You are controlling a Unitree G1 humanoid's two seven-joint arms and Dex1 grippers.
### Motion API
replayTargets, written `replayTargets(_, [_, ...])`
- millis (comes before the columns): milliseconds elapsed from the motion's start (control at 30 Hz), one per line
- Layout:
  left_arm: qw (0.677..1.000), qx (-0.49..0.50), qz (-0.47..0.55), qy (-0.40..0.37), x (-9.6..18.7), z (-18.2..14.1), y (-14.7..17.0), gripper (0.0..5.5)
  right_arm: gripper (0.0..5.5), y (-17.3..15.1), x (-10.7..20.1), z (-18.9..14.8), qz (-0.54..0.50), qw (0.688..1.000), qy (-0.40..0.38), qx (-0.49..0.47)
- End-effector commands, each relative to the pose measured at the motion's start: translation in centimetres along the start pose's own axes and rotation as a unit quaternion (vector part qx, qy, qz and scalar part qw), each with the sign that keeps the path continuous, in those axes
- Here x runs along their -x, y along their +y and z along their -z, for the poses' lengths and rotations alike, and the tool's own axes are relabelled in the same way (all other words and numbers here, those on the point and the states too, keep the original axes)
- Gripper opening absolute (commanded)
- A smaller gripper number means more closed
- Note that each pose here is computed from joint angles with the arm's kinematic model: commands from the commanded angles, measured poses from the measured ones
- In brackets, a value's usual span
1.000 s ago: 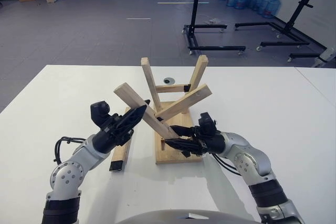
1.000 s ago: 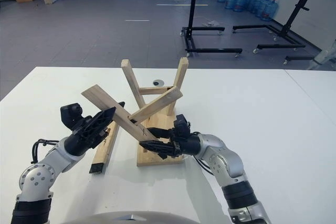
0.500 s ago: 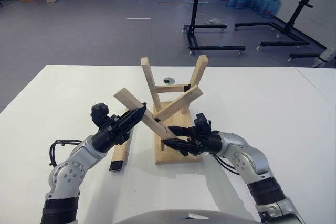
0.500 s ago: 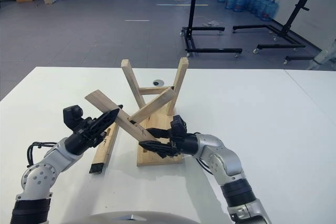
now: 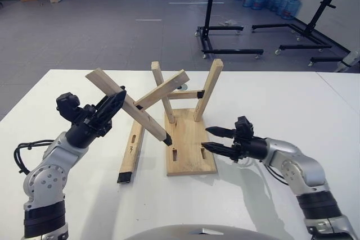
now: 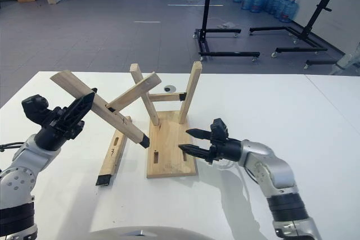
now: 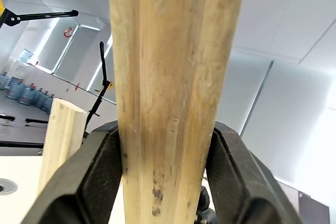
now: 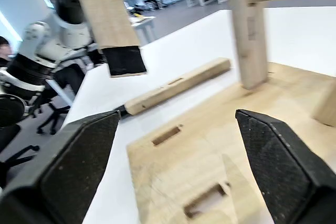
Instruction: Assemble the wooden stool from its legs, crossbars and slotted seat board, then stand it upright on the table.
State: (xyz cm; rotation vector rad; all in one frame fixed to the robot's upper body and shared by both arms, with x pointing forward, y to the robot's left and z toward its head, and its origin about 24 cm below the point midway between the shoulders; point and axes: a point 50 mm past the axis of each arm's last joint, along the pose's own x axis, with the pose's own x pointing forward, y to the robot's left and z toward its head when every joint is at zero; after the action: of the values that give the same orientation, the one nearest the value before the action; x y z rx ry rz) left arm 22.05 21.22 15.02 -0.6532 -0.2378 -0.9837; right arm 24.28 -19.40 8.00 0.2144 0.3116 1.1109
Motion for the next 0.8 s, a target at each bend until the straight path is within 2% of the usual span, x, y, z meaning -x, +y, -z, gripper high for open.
replayTargets(33, [0.999,-0.025,0.017,0.043,-1.4,0.3,0.1,2.15,4.05,-2.4,1.3,-2.4,0.059,0.997,-0.001,0.053])
replayTargets(200, [0.995,0.007,0.045,0.091,-3.1,2.7,2.0,2.15,4.05,-3.9,1.5,-1.8,0.054,0.997,0.01,0.057])
replayTargets(367, [0.988,0.007,0.041,0.149,-3.1,4.4,3.5,2.15,4.05,-4.6,1.3,-1.6,0.047,0.997,0.01,0.062])
replayTargets(533, [0.986,0.009,0.03,0.164,-2.9,4.9,3.7,2.14,4.05,-4.6,1.1,-0.9,0.049,0.997,0.011,0.063])
replayTargets(800, [0.967,-0.051,0.017,0.251,-3.4,5.5,3.9,2.13,4.05,-4.1,0.6,0.2,0.052,0.997,-0.001,0.054])
